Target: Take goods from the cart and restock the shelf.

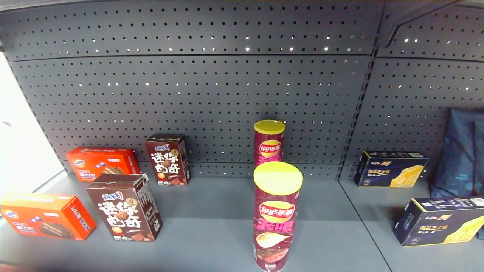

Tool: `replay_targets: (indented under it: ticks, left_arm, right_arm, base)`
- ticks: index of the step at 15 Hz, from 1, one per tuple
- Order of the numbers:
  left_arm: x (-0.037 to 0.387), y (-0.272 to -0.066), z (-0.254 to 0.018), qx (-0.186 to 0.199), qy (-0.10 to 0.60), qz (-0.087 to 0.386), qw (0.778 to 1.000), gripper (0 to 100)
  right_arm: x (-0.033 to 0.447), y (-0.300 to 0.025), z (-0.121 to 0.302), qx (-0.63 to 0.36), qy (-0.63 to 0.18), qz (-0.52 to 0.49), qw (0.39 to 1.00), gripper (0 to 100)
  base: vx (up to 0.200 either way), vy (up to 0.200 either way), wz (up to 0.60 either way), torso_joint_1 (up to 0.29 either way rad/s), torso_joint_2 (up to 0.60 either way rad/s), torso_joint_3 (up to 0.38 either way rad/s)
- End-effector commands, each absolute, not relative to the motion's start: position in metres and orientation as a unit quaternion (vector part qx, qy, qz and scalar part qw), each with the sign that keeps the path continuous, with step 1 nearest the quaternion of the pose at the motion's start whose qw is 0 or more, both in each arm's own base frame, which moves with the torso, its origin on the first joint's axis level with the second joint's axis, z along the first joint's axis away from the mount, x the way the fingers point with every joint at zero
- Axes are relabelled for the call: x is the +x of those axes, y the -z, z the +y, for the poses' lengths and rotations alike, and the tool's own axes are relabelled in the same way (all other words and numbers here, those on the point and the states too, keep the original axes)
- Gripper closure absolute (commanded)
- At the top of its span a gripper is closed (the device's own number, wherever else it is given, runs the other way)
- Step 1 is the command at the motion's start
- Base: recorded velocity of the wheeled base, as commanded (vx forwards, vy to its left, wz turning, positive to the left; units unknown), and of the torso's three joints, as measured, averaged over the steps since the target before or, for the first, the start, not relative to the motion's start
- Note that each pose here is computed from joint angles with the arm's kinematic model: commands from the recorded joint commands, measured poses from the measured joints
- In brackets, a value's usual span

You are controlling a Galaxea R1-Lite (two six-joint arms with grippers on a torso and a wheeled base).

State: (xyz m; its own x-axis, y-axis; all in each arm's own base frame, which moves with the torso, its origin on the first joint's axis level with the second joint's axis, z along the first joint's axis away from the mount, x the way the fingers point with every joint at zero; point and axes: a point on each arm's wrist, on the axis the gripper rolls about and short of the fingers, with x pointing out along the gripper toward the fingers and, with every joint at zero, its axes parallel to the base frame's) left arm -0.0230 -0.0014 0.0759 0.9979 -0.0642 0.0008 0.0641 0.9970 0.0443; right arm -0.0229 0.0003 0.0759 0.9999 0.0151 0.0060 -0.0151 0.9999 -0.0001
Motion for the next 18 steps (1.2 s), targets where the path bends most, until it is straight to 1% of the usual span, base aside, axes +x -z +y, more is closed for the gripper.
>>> replay_targets:
  ticks: [1, 13, 14, 18]
  left_arm:
    - [-0.0229, -0.0758, -0.0015, 0.025, 0.035, 0.0, 0.999, 0]
    - [-0.0228, -0.0758, -0.0014, 0.027, 0.031, 0.0, 0.999, 0]
    - [-0.0228, -0.0758, -0.0013, 0.017, 0.029, 0.0, 0.999, 0]
    - [-0.0228, -0.0758, -0.0012, 0.014, 0.026, 0.0, 1.0, 0]
  right_arm:
    - [-0.0228, -0.076, 0.0003, 0.0, -0.008, -0.002, 1.0, 0]
    - [-0.0228, -0.076, 0.0003, 0.0, -0.008, -0.002, 1.0, 0]
    - [-0.0228, -0.076, 0.0003, 0.0, -0.008, -0.002, 1.0, 0]
    - [-0.0228, -0.076, 0.0003, 0.0, -0.008, -0.002, 1.0, 0]
  base:
    - [0.0, 0.0, 0.0, 0.0, 0.0, 0.0]
    - [0.0, 0.0, 0.0, 0.0, 0.0, 0.0]
    - [0.0, 0.0, 0.0, 0.0, 0.0, 0.0]
    - [0.0, 0.0, 0.0, 0.0, 0.0, 0.0]
